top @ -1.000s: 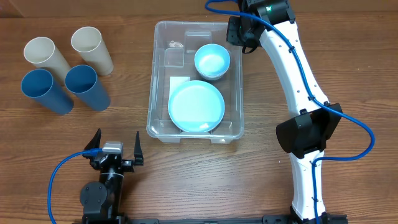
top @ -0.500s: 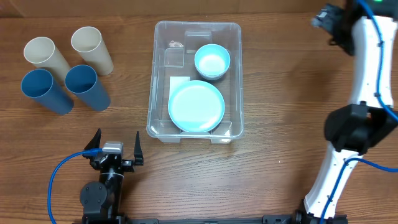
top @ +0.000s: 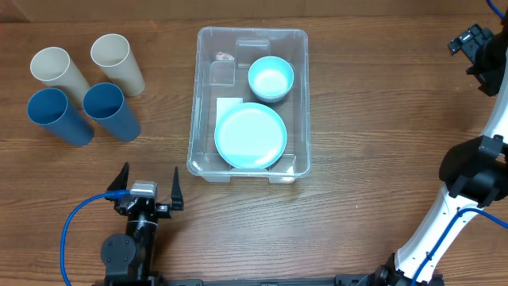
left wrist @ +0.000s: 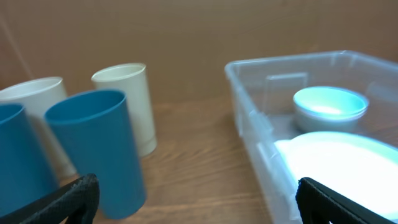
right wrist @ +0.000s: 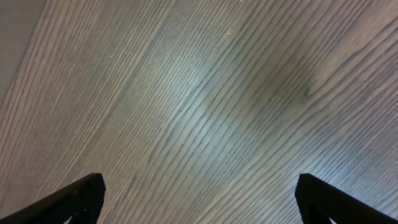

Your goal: Pack container

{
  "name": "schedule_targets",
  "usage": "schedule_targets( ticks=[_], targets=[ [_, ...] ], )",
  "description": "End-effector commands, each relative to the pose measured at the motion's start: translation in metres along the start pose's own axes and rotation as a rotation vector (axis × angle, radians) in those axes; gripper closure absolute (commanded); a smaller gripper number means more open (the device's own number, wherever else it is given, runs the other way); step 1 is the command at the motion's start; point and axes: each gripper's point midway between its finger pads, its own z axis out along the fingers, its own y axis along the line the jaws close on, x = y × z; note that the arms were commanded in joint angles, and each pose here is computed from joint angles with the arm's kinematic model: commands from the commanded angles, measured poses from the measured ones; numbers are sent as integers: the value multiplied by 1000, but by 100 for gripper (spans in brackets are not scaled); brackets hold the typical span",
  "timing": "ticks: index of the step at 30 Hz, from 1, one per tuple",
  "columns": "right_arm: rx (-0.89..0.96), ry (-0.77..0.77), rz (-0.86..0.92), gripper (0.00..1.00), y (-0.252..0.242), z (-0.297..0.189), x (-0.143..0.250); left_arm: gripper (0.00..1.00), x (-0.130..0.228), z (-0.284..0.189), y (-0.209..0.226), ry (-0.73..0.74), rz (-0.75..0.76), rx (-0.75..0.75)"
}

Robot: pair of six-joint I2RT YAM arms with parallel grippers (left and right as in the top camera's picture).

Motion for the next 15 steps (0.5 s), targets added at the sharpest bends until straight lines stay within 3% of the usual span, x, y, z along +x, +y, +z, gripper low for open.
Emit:
schedule_targets(
  ticks=[1,6,10,15],
  targets=[
    [-49,-73,5,0,5,-36,-8,0,-24,-8,-20,-18,-105,129],
    [-49,-73,5,0,5,-36,-8,0,-98,-20,0,86,-193,39],
    [-49,-73,5,0,5,-36,-8,0,-169,4,8,314,-192,45],
    [-49,-74,5,0,5,-36,-8,0,-212,52,17,610,-167,69]
  ],
)
